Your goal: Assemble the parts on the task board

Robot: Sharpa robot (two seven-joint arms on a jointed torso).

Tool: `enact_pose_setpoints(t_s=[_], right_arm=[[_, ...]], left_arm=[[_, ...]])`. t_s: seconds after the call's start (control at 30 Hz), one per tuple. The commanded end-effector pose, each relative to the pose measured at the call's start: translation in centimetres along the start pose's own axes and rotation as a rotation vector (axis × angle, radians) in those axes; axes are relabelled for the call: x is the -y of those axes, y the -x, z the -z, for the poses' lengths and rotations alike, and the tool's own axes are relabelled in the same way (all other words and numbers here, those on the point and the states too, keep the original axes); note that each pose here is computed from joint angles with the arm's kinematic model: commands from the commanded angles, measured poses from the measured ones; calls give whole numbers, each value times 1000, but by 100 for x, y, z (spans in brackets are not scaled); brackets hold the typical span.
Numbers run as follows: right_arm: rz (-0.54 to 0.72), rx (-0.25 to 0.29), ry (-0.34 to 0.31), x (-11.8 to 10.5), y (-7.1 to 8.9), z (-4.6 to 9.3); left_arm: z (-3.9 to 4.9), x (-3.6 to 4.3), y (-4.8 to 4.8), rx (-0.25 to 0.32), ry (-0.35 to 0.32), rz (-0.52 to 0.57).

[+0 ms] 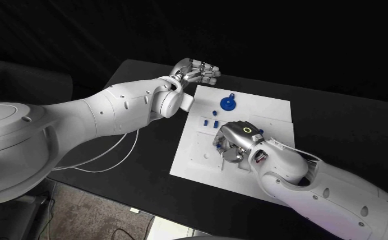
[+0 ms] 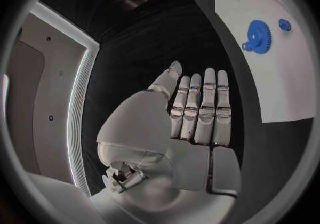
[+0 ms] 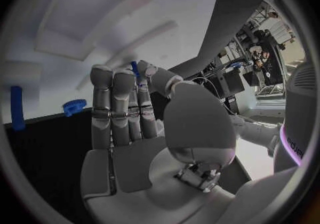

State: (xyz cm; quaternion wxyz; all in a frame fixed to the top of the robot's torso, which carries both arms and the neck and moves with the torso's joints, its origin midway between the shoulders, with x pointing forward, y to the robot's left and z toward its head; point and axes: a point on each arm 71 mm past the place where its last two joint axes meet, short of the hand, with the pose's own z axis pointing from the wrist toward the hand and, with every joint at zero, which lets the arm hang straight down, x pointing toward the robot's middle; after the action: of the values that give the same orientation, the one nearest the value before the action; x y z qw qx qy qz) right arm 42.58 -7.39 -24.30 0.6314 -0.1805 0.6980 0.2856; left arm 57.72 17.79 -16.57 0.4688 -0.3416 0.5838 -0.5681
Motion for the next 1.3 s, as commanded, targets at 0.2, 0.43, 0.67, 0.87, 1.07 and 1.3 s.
enact_pose_setpoints(t_s=[0.2,0.43,0.67,0.87,1.07,1.3], right_arm=[[26,-65,8,-43,-139,8],[3,-19,-7,-6,-132,16],[-41,64,-20,31,-70,48],[-81,103,-24,64,-8,117],[-113,133,-36,138,166,193],[-131,128,-89,391,500,266]], left_arm=[[-10,17,-32,-16,-12,13],[-7,13,-23,-16,-9,13],[-2,9,-6,-15,-5,12],[7,3,17,-15,0,12],[17,-3,49,-9,2,10],[40,-12,104,-8,6,10]])
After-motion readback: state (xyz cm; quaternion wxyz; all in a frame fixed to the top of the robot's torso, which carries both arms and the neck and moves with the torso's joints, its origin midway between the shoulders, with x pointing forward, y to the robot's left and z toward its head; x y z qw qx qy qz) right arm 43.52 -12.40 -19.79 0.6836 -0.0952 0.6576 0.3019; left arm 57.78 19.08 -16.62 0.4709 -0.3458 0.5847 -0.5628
